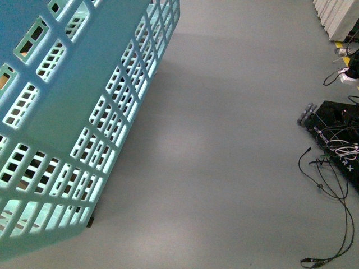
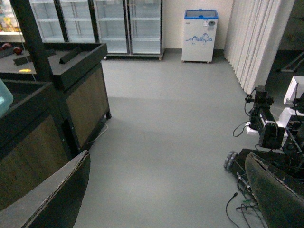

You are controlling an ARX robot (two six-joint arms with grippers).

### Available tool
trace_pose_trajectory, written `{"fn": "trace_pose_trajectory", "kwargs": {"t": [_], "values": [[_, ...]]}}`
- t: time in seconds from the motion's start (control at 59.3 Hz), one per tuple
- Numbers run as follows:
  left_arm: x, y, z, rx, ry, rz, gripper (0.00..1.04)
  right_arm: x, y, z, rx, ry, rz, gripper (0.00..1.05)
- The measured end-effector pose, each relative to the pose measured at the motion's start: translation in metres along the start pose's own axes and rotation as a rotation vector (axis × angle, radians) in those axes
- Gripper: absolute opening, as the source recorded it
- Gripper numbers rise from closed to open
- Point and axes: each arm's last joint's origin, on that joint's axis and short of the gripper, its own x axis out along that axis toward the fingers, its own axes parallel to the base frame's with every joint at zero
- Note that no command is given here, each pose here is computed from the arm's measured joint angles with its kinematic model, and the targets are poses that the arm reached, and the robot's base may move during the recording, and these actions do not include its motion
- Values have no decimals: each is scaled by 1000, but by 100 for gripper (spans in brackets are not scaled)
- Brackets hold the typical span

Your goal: Pick lemon and mango into basket

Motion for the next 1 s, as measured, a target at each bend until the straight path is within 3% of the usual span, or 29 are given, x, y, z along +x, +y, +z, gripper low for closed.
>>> {"fn": "trace_pose_trajectory", "kwargs": {"t": [0.996], "values": [[-1, -1, -1, 0, 3, -3, 5, 0, 0, 0, 0, 1, -1, 96]]}}
